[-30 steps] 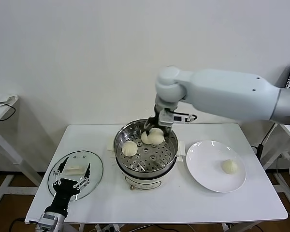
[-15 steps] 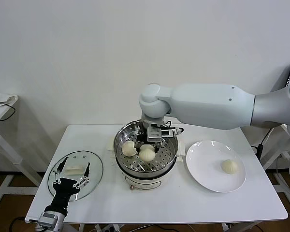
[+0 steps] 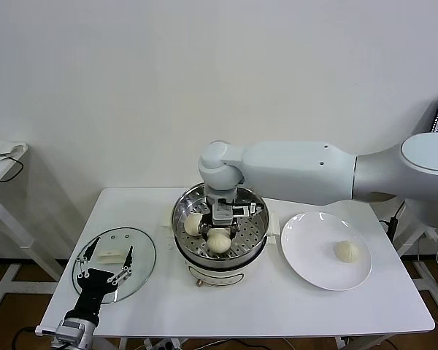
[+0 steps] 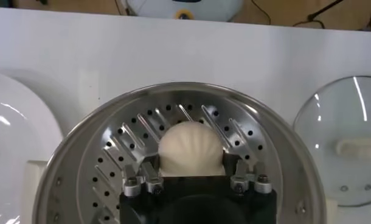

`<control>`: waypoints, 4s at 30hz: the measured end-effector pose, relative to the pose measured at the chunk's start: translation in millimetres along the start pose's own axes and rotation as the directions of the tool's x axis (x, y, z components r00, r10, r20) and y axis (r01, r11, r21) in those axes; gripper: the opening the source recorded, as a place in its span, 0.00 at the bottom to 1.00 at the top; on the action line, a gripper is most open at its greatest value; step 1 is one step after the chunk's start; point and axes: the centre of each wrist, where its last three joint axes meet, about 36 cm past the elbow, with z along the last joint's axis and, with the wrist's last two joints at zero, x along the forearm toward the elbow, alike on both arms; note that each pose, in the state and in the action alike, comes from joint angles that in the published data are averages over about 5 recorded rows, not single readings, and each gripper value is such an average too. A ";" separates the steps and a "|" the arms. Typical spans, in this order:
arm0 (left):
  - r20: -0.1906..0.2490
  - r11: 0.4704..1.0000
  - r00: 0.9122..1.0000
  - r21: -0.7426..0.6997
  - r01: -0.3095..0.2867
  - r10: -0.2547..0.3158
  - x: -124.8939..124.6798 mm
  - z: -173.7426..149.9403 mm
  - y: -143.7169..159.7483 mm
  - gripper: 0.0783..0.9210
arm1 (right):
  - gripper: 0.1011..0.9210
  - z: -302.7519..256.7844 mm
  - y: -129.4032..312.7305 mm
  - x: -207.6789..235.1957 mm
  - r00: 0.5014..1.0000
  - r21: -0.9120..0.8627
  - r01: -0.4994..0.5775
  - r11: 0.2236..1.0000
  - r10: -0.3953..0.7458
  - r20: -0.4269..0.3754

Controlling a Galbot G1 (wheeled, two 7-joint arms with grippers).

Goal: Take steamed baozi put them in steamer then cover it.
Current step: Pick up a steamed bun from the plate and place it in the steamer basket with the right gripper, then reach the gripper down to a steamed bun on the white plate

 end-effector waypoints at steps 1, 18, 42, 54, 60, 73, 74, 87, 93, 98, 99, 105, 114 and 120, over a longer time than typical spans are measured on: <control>0.000 1.000 1.000 0.000 0.000 0.000 -0.2 -0.1 0.1 0.88 | 0.70 0.1 -0.6 -1.7 1.000 -0.001 0.000 1.000 0.000 0.001; 0.001 1.000 1.000 0.006 0.002 -0.002 2.1 -2.7 -3.7 0.88 | 0.88 3.1 14.3 24.0 0.999 -0.069 -0.043 0.997 0.042 -0.028; 0.004 1.000 1.000 -0.004 -0.021 0.021 3.5 -7.1 -8.2 0.88 | 0.88 -0.7 296.7 58.6 0.994 -0.888 -0.107 0.448 0.036 -0.102; 0.002 0.999 0.999 -0.005 -0.035 0.035 2.6 -6.8 -13.2 0.88 | 0.88 -9.1 407.0 -8.0 0.994 -0.984 -0.105 0.141 0.001 -0.105; -0.002 0.999 0.999 -0.007 -0.035 0.035 3.9 -5.8 -13.7 0.88 | 0.88 -8.1 437.4 -32.7 0.994 -0.992 -0.110 0.055 -0.023 -0.111; -0.001 0.999 0.999 -0.006 -0.034 0.034 1.0 -4.8 -15.4 0.88 | 0.88 -3.8 463.9 -78.2 0.993 -0.993 -0.112 -0.038 -0.046 -0.111; -0.002 0.999 0.999 -0.005 -0.034 0.034 0.6 -4.2 -15.7 0.88 | 0.88 -3.5 464.3 -81.7 0.993 -0.993 -0.112 -0.042 -0.045 -0.110; -0.012 0.999 0.999 -0.006 -0.032 0.032 0.0 0.3 -15.9 0.88 | 0.88 0.3 462.9 -112.4 0.993 -0.992 -0.116 -0.057 -0.040 -0.114; -0.014 0.999 0.999 -0.005 -0.032 0.032 0.2 0.7 -16.5 0.88 | 0.88 1.1 460.2 -119.4 0.993 -0.992 -0.115 -0.053 -0.040 -0.113; -0.016 0.999 0.999 -0.006 -0.033 0.033 0.7 1.0 -16.5 0.88 | 0.88 0.2 460.6 -122.1 0.993 -0.993 -0.110 -0.052 -0.047 -0.108; -0.016 0.999 0.999 -0.006 -0.033 0.033 0.8 1.0 -16.4 0.88 | 0.87 0.0 460.8 -122.6 0.993 -0.993 -0.109 -0.052 -0.048 -0.107; -0.014 0.999 0.999 -0.005 -0.034 0.034 0.5 0.7 -17.0 0.88 | 0.77 0.2 460.2 -124.6 0.993 -0.993 -0.108 -0.051 -0.051 -0.105; -0.013 0.999 0.999 -0.004 -0.033 0.033 -0.1 0.5 -17.4 0.88 | 0.74 -0.9 459.5 -125.7 0.994 -0.994 -0.102 -0.049 -0.049 -0.100; -0.011 1.000 0.999 -0.003 -0.031 0.031 -0.3 -0.2 -18.1 0.88 | 0.73 -1.7 459.1 -119.4 0.994 -0.993 -0.101 -0.053 -0.038 -0.099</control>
